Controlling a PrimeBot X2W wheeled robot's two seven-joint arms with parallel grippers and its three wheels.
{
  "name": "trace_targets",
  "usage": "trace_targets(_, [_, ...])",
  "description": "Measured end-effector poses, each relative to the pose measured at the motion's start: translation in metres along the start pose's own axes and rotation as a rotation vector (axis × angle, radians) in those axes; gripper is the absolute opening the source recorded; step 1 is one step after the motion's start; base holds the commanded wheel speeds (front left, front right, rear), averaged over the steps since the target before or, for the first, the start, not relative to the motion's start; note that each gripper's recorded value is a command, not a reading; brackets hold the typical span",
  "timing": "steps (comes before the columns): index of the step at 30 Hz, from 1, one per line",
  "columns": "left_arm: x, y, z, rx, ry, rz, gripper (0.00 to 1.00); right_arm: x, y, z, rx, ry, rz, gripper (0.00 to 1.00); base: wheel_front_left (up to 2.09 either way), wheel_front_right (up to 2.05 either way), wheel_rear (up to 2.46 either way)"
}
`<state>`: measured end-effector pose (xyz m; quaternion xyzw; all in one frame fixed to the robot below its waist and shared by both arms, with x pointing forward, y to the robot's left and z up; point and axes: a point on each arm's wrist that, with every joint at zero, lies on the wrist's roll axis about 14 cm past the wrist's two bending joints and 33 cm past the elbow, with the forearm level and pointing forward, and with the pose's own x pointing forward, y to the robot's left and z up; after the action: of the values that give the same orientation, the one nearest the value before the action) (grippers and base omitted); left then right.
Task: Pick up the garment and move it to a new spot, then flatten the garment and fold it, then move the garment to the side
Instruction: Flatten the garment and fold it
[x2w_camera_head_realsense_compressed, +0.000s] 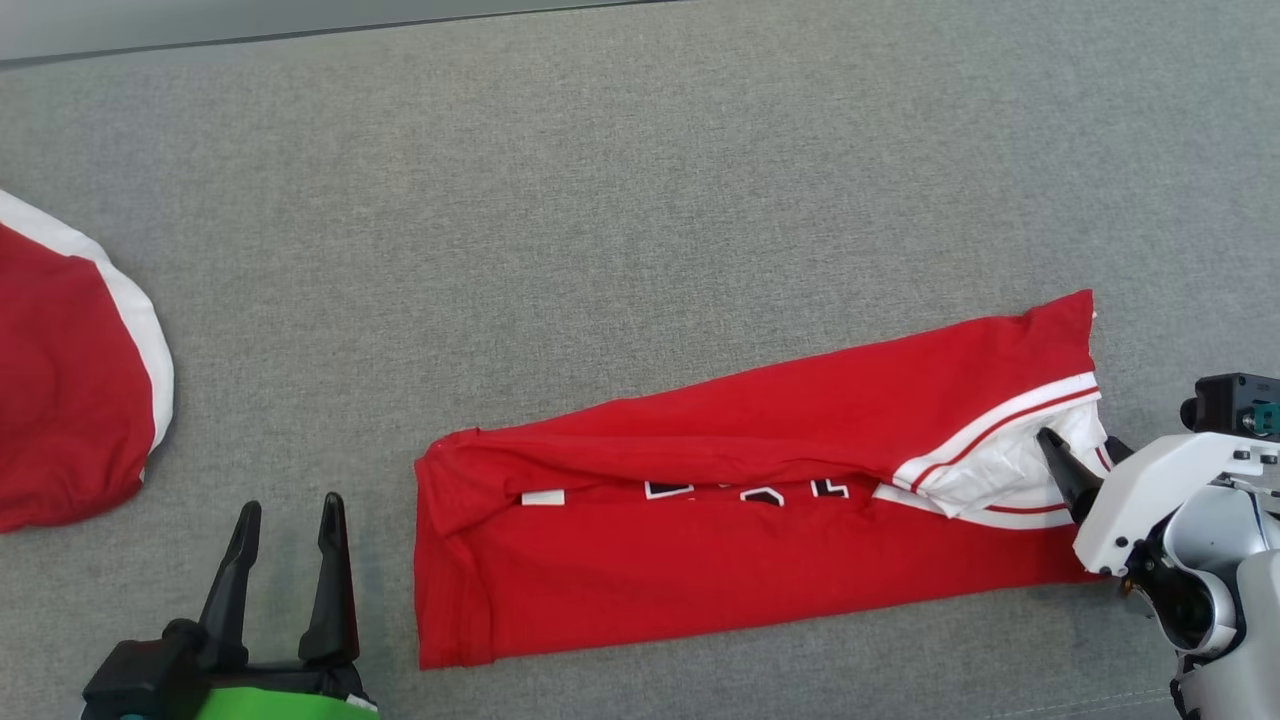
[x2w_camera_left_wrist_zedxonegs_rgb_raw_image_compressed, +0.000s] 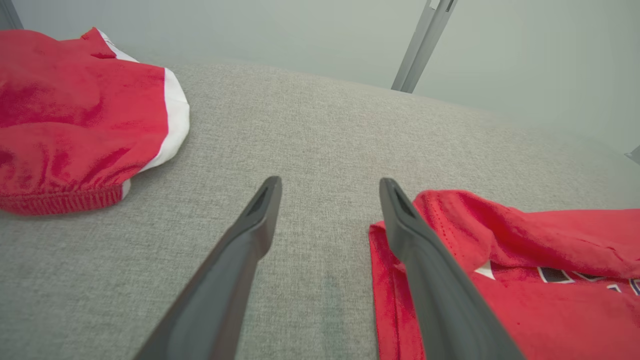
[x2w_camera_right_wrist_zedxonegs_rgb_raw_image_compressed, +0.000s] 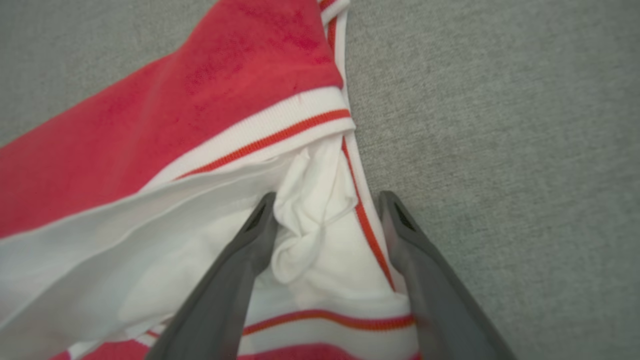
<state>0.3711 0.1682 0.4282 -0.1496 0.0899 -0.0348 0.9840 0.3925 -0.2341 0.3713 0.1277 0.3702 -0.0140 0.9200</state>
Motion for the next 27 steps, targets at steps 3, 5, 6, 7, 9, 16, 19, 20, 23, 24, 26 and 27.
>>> trace_targets(3, [-0.003,0.005,0.000,0.006,-0.009,0.016,1.00,0.007,0.010,0.003,-0.017,-0.004,0.033,0.50,0.00,0.00,0.00])
trace_targets(5, [-0.003,0.005,0.001,0.004,-0.017,0.018,1.00,0.007,0.014,0.011,-0.020,-0.040,0.053,0.00,0.00,0.00,0.00])
trace_targets(6, [-0.003,0.005,0.001,0.012,-0.018,0.015,1.00,0.007,0.015,0.011,-0.015,-0.040,0.063,0.00,0.00,0.00,0.00])
trace_targets(7, [-0.002,0.004,0.001,0.017,-0.020,0.010,1.00,0.006,0.012,0.014,-0.010,-0.052,0.062,0.00,0.00,0.00,0.00])
trace_targets(9, [-0.001,0.002,0.001,0.022,-0.023,-0.001,1.00,0.002,-0.003,0.019,-0.004,-0.064,0.034,0.00,0.00,0.00,0.00])
trace_targets(16, [-0.003,-0.001,0.002,0.024,-0.030,-0.006,1.00,-0.031,-0.091,0.053,0.061,-0.145,-0.157,0.00,0.00,0.00,0.00])
trace_targets(19, [-0.007,0.000,0.001,0.024,-0.026,0.001,1.00,-0.053,-0.124,0.072,0.073,-0.202,-0.242,0.00,0.00,0.00,0.00])
trace_targets(20, [-0.008,0.001,0.000,0.023,-0.025,0.006,1.00,-0.059,-0.131,0.079,0.067,-0.214,-0.258,0.00,0.00,0.00,0.00])
trace_targets(23, [-0.013,0.002,0.001,0.018,-0.029,0.017,1.00,-0.074,-0.125,0.103,-0.011,-0.251,-0.248,0.00,0.00,0.00,0.00])
trace_targets(24, [-0.015,0.004,0.000,0.017,-0.028,0.023,1.00,-0.075,-0.111,0.109,-0.042,-0.268,-0.213,0.00,0.00,0.00,0.00])
trace_targets(26, [-0.020,0.007,-0.003,0.013,-0.019,0.036,1.00,-0.072,-0.067,0.115,-0.076,-0.301,-0.093,0.00,0.00,0.00,0.00])
trace_targets(27, [-0.022,0.007,-0.004,0.012,-0.016,0.037,1.00,-0.072,-0.044,0.114,-0.091,-0.310,-0.031,0.00,0.00,0.00,0.00])
